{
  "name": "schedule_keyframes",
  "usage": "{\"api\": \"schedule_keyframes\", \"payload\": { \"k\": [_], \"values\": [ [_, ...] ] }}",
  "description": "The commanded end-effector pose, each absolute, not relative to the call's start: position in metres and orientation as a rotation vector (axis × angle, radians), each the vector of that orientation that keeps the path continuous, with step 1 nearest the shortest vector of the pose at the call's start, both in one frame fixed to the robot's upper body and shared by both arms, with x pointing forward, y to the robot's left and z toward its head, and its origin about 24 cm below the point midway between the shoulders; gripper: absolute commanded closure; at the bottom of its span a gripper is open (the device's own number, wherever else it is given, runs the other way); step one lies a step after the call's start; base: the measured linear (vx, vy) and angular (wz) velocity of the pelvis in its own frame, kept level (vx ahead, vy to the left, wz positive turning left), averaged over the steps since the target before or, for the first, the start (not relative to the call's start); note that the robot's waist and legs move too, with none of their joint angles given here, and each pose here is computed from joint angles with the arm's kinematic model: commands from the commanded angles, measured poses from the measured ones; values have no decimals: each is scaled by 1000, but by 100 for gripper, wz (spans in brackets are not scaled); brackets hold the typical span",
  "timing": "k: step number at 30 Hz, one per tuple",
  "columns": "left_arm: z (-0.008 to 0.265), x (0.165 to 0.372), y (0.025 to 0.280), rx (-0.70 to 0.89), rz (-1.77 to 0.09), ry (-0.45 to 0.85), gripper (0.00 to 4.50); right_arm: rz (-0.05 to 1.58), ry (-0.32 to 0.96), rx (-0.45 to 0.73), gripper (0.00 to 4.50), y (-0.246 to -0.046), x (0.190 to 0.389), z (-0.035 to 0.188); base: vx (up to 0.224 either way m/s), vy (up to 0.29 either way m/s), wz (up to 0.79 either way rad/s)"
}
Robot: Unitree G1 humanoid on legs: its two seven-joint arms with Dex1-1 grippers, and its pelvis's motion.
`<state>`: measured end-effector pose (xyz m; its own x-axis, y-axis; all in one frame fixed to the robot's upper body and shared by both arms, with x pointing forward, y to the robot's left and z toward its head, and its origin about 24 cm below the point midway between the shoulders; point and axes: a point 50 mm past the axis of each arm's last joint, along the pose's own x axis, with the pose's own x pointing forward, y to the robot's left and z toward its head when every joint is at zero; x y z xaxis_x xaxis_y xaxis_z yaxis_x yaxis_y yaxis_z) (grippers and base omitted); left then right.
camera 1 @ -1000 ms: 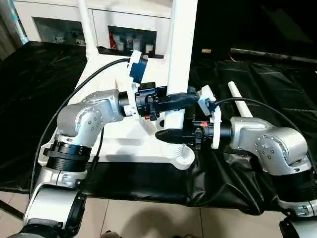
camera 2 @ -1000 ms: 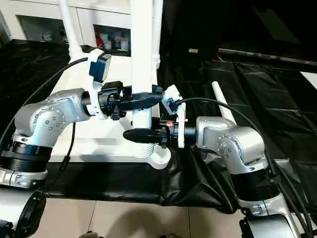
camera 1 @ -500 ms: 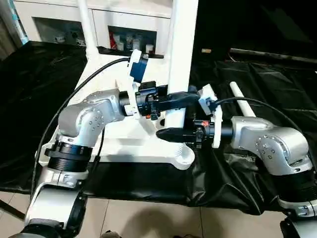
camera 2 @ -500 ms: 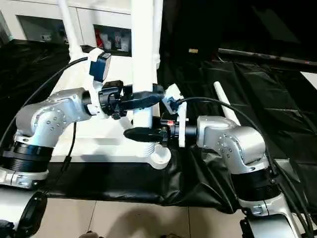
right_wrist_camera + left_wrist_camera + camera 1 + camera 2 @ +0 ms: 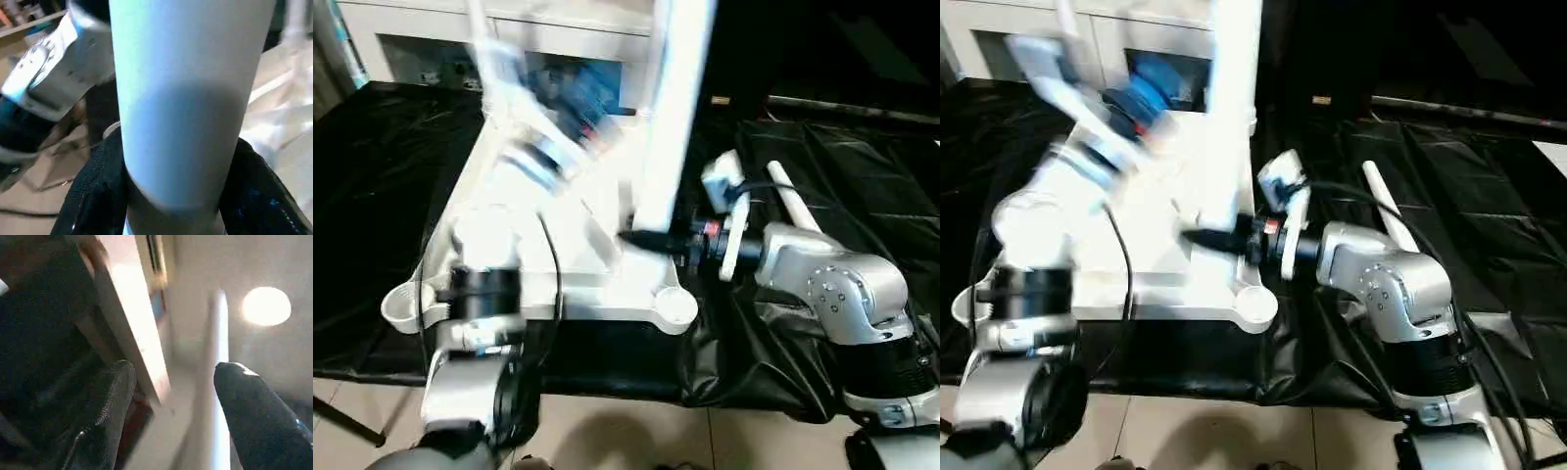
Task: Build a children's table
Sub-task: Pick table leg
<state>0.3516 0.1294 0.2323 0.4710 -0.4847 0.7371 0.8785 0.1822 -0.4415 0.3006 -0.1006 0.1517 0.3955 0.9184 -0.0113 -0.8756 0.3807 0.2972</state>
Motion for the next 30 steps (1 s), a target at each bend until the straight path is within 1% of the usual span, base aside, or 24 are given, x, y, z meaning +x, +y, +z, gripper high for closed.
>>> {"api": "schedule_keyframes", "payload": {
  "k": [1, 2, 3, 6, 7, 8, 9, 10, 11, 12, 15, 16, 19, 25, 26, 28, 30],
  "values": [
    [236, 351, 129, -971, -1023, -496, 143, 1077, 152, 247, 256, -107, 305, 152, 0, 0, 0],
    [235, 351, 130, -953, -1021, -493, 143, 1056, 143, 245, 256, -107, 306, 151, 0, 0, 0],
    [228, 352, 132, -859, -1002, -438, 143, 976, 121, 234, 256, -109, 310, 148, 0, 0, 0],
    [201, 364, 128, -531, -856, -231, 143, 927, 101, 158, 256, -107, 310, 141, 0, 0, 0],
    [193, 367, 125, -398, -817, -184, 143, 935, 72, 156, 256, -105, 310, 140, 0, 0, 0],
    [193, 367, 125, -398, -817, -184, 143, 935, 72, 156, 256, -105, 310, 140, 0, 0, 0],
    [186, 368, 117, -246, -818, -139, 143, 934, 77, 128, 256, -102, 309, 135, 0, 0, 0],
    [186, 368, 117, -246, -818, -139, 143, 934, 77, 128, 256, -102, 309, 135, 0, 0, 0],
    [193, 363, 105, -260, -868, -149, 143, 937, 98, 109, 256, -100, 308, 130, 0, 0, 0],
    [193, 363, 105, -260, -868, -149, 143, 937, 98, 109, 256, -100, 308, 130, 0, 0, 0],
    [206, 353, 89, -301, -982, -186, 143, 935, 108, 89, 256, -99, 308, 127, 0, 0, 0],
    [206, 352, 89, -301, -985, -187, 143, 935, 107, 89, 256, -99, 308, 127, 0, 0, 0],
    [215, 343, 79, -304, -1081, -228, 143, 926, 94, 69, 256, -100, 308, 124, 0, 0, 0],
    [212, 343, 80, -299, -1078, -206, 143, 920, 102, 54, 256, -102, 309, 123, 0, 0, 0],
    [208, 347, 84, -280, -1024, -193, 143, 920, 100, 52, 256, -102, 309, 123, 0, 0, 0],
    [205, 352, 89, -293, -969, -185, 143, 916, 97, 48, 256, -102, 310, 123, 0, 0, 0],
    [200, 357, 98, -258, -906, -182, 143, 883, 81, 44, 256, -104, 313, 123, 0, 0, 0]
  ]
}}
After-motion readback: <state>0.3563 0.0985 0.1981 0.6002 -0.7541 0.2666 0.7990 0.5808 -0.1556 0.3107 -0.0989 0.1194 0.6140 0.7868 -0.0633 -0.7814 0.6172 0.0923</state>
